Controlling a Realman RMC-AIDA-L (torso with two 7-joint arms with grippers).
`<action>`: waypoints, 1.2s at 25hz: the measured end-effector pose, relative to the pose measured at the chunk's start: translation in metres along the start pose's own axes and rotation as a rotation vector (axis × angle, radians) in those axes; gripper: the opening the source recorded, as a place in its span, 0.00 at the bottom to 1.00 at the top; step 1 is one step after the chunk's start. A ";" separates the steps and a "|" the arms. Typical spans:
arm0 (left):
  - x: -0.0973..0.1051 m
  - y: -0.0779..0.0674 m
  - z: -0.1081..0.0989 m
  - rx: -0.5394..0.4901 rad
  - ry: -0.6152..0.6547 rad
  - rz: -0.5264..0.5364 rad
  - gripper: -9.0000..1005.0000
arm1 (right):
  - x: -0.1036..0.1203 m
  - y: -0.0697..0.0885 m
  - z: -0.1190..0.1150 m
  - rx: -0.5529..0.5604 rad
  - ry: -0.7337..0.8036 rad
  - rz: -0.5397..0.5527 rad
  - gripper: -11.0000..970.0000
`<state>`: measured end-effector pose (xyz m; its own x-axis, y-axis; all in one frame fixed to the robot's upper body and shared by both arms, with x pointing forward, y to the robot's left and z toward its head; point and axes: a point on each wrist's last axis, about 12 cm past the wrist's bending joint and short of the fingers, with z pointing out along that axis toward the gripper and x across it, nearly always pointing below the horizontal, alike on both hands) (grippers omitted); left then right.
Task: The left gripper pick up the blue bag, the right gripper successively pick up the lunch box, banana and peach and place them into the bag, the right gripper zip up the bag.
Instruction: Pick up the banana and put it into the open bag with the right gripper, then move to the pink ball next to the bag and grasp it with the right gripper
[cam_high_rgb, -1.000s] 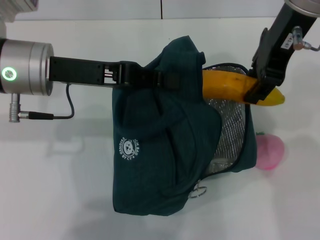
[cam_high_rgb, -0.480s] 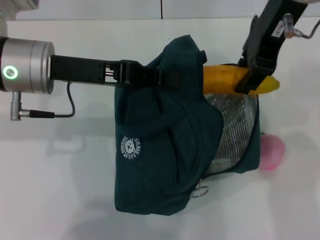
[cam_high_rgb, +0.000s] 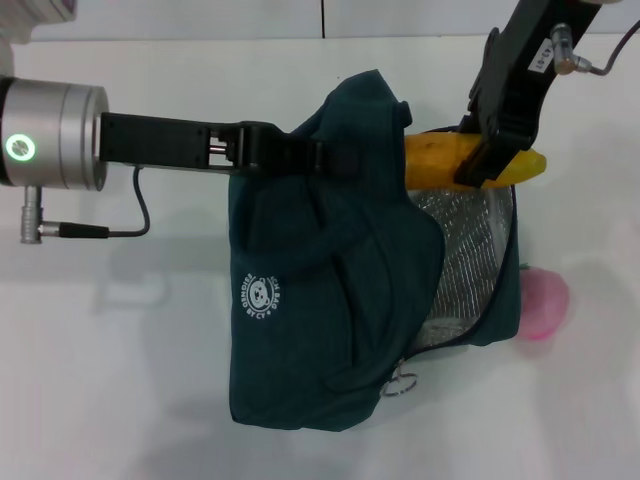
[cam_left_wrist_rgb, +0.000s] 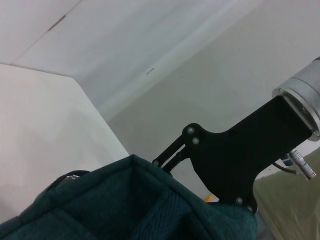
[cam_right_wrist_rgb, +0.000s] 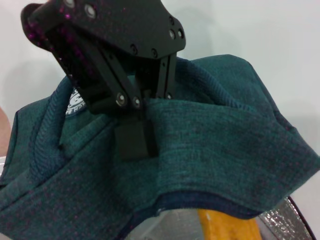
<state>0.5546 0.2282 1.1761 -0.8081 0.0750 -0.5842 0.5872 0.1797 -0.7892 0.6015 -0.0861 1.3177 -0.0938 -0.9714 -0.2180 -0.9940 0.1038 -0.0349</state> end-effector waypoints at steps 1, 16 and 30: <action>0.000 0.000 0.000 -0.001 -0.001 -0.001 0.06 | 0.000 0.000 0.000 0.002 -0.002 0.000 0.46; 0.004 0.005 -0.002 0.001 -0.009 0.000 0.06 | 0.005 -0.002 -0.002 0.046 -0.037 0.004 0.56; 0.010 0.009 -0.006 -0.004 -0.025 -0.015 0.06 | 0.041 -0.003 -0.013 0.096 -0.067 0.090 0.89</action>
<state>0.5515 0.2367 1.1647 -0.8152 0.0479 -0.5772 0.5751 0.1845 -0.7970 0.6001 -0.1290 1.3215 -0.1751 -0.9411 -0.2893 -0.9714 0.2130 -0.1049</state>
